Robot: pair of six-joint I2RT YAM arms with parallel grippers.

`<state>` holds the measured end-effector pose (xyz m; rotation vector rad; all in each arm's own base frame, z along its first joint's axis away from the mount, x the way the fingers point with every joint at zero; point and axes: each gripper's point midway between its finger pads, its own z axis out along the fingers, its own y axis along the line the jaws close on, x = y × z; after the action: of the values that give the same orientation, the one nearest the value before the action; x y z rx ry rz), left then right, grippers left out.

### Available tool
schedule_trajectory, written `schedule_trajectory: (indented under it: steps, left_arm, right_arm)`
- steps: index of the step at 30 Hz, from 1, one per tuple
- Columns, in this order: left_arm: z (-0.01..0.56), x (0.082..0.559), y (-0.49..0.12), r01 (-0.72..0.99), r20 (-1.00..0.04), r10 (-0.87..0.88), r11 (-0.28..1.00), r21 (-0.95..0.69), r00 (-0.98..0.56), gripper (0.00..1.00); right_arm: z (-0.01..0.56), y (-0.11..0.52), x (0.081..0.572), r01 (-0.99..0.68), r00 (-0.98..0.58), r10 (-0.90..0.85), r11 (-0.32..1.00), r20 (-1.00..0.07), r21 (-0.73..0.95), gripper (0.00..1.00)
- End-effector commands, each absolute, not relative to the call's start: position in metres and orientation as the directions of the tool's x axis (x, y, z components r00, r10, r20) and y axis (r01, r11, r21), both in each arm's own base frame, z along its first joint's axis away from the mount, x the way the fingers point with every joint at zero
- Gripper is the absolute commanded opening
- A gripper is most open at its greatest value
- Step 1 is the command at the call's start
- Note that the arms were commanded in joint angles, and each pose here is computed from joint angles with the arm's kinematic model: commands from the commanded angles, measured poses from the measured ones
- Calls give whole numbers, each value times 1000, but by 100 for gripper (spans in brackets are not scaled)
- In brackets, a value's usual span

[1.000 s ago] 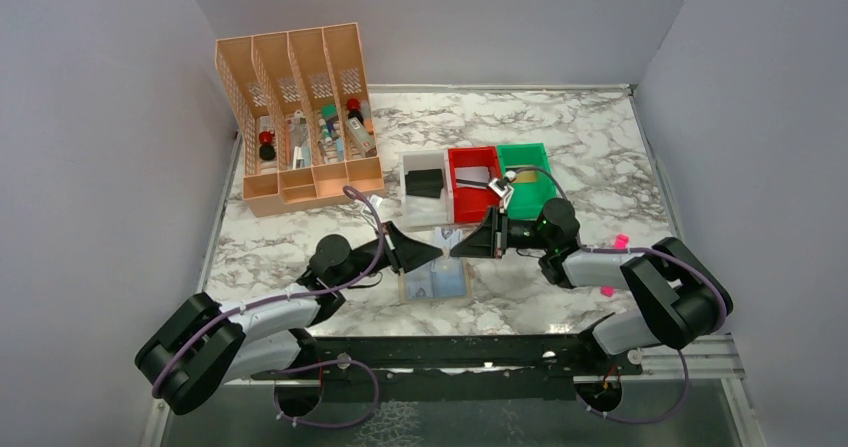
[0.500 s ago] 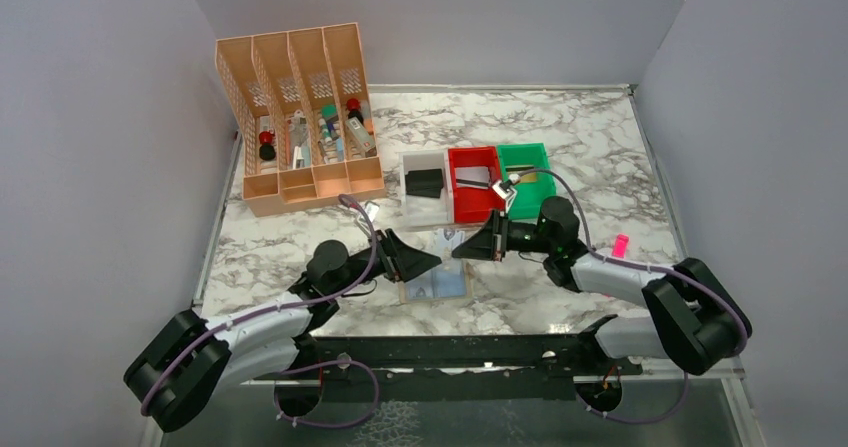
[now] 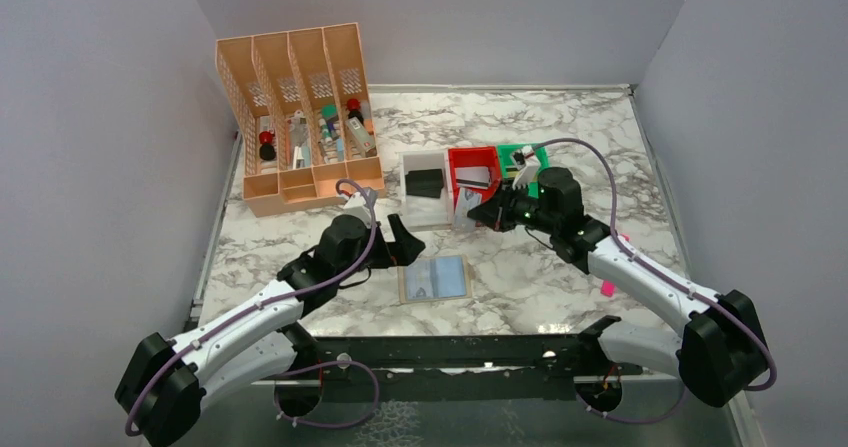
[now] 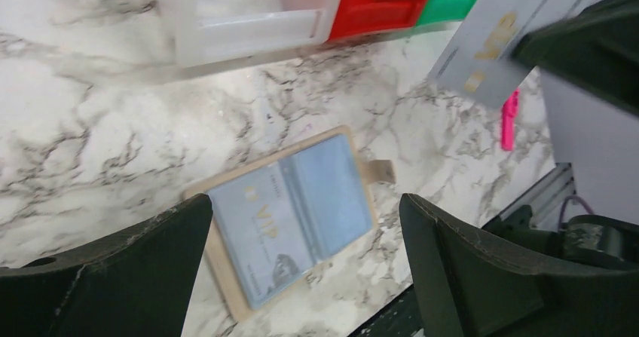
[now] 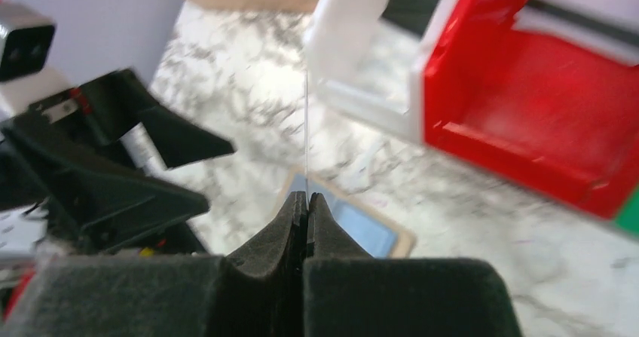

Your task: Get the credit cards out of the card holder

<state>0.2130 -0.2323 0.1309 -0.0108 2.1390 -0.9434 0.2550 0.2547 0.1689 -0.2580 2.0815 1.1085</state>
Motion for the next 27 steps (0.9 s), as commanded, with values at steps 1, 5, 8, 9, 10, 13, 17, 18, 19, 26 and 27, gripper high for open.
schedule_trajectory:
  steps: [1,5,8,9,10,13,17,18,19,26,27]
  left_arm:
    - [113,211,-199,216,-695,-245,836,-505,-676,98]
    - [117,212,-195,203,-703,-271,835,-511,-658,98]
    - [112,210,-191,191,-700,-274,839,-509,-660,98]
    - [110,209,-191,185,-696,-277,840,-510,-662,98]
    - [108,208,-190,179,-691,-281,839,-514,-665,98]
    - [106,207,-192,176,-682,-303,824,-539,-665,98]
    - [115,206,-193,187,-682,-304,817,-546,-665,98]
    - [115,205,-193,187,-683,-301,819,-543,-665,98]
    - [116,205,-192,186,-685,-301,820,-541,-664,98]
    - [110,199,-189,177,-670,-308,814,-553,-675,99]
    - [110,198,-188,173,-668,-310,814,-554,-676,98]
  right_arm:
    - [164,221,295,-447,-573,72,807,-817,385,1]
    - [169,203,326,-390,-489,0,894,-872,219,1]
    - [175,201,343,-389,-405,-105,919,-908,67,1]
    - [177,201,348,-390,-374,-146,921,-916,13,1]
    - [179,202,352,-387,-348,-176,922,-921,-31,1]
    - [184,208,364,-378,-260,-287,909,-922,-176,1]
    - [191,220,379,-378,-81,-493,819,-866,-431,1]
    - [193,220,383,-363,-60,-522,805,-851,-469,1]
    - [191,220,386,-353,-52,-555,788,-830,-504,1]
    - [174,220,406,-328,-74,-660,724,-747,-607,1]
    - [170,221,407,-332,-74,-672,713,-737,-617,1]
